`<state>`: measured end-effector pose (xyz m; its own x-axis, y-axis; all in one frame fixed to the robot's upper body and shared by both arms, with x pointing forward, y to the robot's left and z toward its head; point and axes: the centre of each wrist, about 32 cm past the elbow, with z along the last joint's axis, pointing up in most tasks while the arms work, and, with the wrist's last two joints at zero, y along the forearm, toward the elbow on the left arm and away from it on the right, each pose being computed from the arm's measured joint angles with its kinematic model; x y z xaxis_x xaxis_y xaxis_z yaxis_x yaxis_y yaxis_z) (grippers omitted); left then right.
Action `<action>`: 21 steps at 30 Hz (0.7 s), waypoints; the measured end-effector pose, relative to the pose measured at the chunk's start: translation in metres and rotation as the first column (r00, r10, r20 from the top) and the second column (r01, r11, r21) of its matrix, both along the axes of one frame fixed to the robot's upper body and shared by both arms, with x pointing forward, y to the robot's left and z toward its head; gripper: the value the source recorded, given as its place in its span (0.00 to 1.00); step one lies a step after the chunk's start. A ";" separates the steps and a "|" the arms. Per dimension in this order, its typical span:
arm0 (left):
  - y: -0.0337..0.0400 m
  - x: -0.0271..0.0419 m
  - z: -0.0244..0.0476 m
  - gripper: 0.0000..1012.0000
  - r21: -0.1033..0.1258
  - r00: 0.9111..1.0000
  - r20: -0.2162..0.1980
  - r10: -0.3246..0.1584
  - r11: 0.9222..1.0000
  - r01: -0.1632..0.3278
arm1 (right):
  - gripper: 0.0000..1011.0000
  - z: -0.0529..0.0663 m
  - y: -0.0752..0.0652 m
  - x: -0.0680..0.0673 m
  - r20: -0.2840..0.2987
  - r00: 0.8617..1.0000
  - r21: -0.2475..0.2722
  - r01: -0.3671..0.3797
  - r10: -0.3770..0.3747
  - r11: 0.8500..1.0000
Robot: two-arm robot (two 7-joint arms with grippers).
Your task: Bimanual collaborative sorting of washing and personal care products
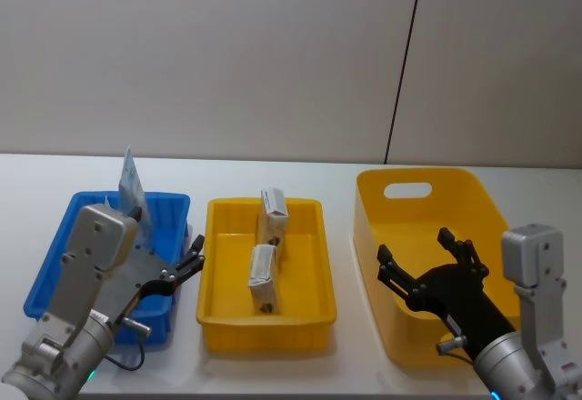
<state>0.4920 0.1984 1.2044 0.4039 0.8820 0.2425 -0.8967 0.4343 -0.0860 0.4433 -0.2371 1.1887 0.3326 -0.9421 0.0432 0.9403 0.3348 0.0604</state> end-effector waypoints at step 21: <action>0.0000 0.0000 0.0000 0.99 0.000 1.000 0.000 0.000 1.000 0.000 | 0.99 0.002 -0.001 0.014 -0.012 1.000 -0.011 -0.017 0.017 1.000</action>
<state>0.4920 0.1984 1.2044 0.4040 0.8820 0.2425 -0.8967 0.4343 -0.0859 0.4576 -0.2379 1.1906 0.3491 -0.9357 0.0500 0.9352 0.3513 0.0453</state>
